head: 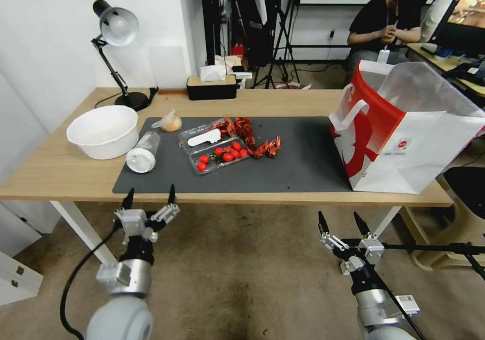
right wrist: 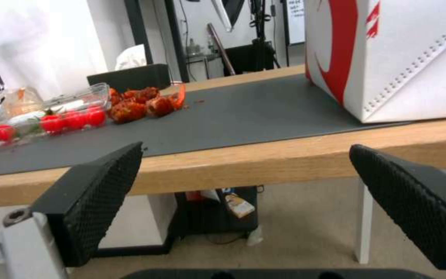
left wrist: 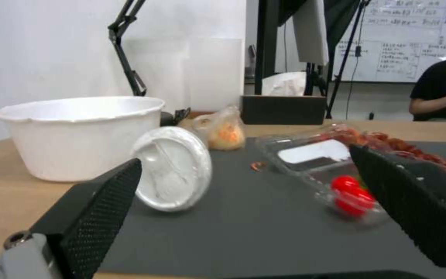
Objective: Pick up the trash from the table and place it into the takeout bag.
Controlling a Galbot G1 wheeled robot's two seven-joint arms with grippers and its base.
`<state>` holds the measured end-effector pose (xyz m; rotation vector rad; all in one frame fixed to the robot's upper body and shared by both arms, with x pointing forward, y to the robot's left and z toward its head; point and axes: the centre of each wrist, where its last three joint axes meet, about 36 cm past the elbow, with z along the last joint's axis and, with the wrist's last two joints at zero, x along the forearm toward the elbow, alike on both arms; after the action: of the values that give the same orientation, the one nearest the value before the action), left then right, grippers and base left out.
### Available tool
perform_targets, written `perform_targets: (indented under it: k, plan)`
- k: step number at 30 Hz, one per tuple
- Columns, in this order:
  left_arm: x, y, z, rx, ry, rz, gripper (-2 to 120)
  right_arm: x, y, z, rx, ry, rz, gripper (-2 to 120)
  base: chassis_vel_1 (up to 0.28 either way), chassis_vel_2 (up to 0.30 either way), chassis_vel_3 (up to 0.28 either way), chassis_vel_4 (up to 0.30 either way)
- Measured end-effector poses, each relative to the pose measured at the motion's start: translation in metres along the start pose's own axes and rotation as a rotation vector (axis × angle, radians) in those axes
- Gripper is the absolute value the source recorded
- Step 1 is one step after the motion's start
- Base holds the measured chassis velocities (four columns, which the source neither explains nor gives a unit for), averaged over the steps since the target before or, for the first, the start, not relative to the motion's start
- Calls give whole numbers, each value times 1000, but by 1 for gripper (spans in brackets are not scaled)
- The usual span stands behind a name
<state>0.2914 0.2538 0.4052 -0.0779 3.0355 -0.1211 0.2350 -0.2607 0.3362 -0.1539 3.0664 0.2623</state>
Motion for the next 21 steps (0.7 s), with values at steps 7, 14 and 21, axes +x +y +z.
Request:
perform_targets:
  k: [7, 14, 21]
  plan:
    - [-51, 35, -15, -10, -51, 1, 100, -5, 3, 3, 4, 18, -15, 100, 0, 0, 0, 0]
    - [-89, 38, -25, 20, -52, 15, 100, -5, 4, 3, 11, 24, -12, 100, 0, 0, 0, 0]
    - [-107, 48, -24, 15, 14, 28, 100, -5, 3, 5, 20, 32, -5, 100, 0, 0, 0, 0]
